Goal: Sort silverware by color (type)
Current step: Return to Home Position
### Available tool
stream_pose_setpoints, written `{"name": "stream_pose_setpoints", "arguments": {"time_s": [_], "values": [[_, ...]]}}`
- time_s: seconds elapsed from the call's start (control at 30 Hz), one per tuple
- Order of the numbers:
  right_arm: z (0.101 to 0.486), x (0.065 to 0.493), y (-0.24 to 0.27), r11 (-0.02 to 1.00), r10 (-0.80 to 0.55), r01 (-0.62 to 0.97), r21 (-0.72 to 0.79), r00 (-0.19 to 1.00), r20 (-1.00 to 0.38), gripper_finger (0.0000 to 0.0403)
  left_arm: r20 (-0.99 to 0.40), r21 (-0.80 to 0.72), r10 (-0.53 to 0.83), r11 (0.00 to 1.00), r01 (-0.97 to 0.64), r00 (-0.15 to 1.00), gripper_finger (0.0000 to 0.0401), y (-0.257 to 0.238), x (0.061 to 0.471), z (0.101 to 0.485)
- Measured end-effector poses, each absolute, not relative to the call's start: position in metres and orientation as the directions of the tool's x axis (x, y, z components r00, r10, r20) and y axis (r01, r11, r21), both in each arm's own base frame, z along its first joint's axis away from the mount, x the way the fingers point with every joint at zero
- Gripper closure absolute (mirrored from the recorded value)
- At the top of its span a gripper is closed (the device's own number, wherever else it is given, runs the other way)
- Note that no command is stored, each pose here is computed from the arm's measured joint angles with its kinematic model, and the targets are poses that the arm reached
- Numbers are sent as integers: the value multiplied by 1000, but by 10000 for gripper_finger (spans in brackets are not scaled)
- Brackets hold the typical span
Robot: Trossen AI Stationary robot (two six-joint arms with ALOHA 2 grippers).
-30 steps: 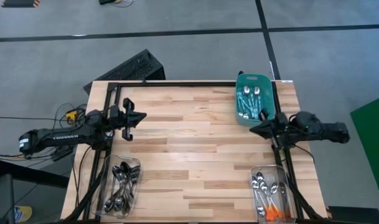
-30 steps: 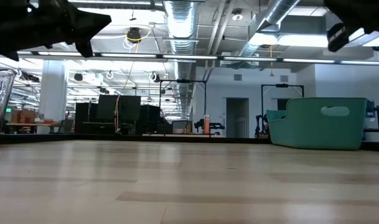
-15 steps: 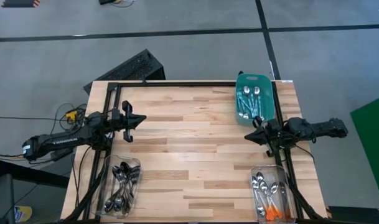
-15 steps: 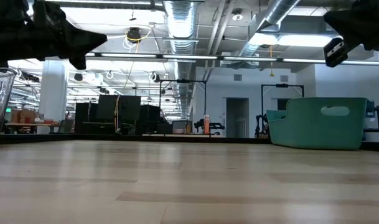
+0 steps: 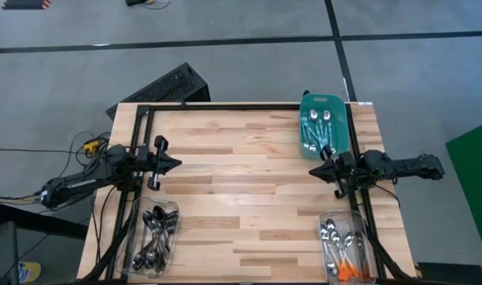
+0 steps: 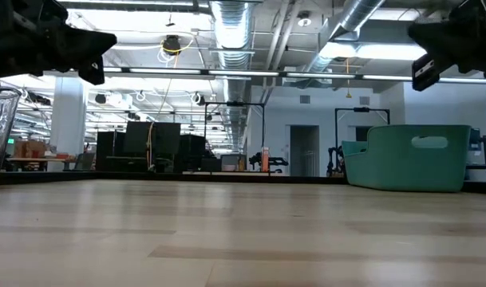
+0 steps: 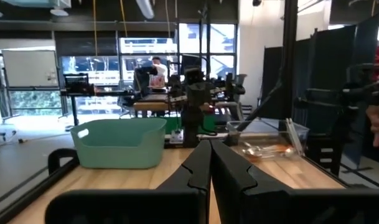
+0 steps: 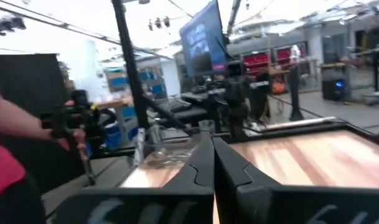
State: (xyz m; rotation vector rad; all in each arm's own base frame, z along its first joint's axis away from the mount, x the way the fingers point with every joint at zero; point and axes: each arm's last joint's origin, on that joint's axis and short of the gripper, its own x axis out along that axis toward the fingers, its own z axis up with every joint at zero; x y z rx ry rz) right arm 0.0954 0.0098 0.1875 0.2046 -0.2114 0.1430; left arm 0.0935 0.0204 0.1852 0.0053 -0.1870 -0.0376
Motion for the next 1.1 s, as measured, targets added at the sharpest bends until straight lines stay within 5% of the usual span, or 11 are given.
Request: {"name": "stream_pose_setpoints", "arguments": {"time_s": [0.3, 0.67, 0.97, 1.1], "values": [[189, 93, 10, 959, 197, -230, 166, 961, 194, 390, 200, -21, 81, 997, -79, 976, 401, 23, 92, 187], [186, 94, 15, 917, 258, -307, 254, 944, 208, 390, 224, -87, -154, 980, 177, 962, 401, 15, 87, 202], [189, 92, 20, 936, 264, -308, 171, 935, 237, 390, 84, -14, -117, 993, 118, 990, 401, 17, 89, 190], [188, 93, 20, 950, 263, -292, 106, 938, 226, 390, 135, -8, -108, 994, 111, 985, 401, 18, 93, 180]]}}
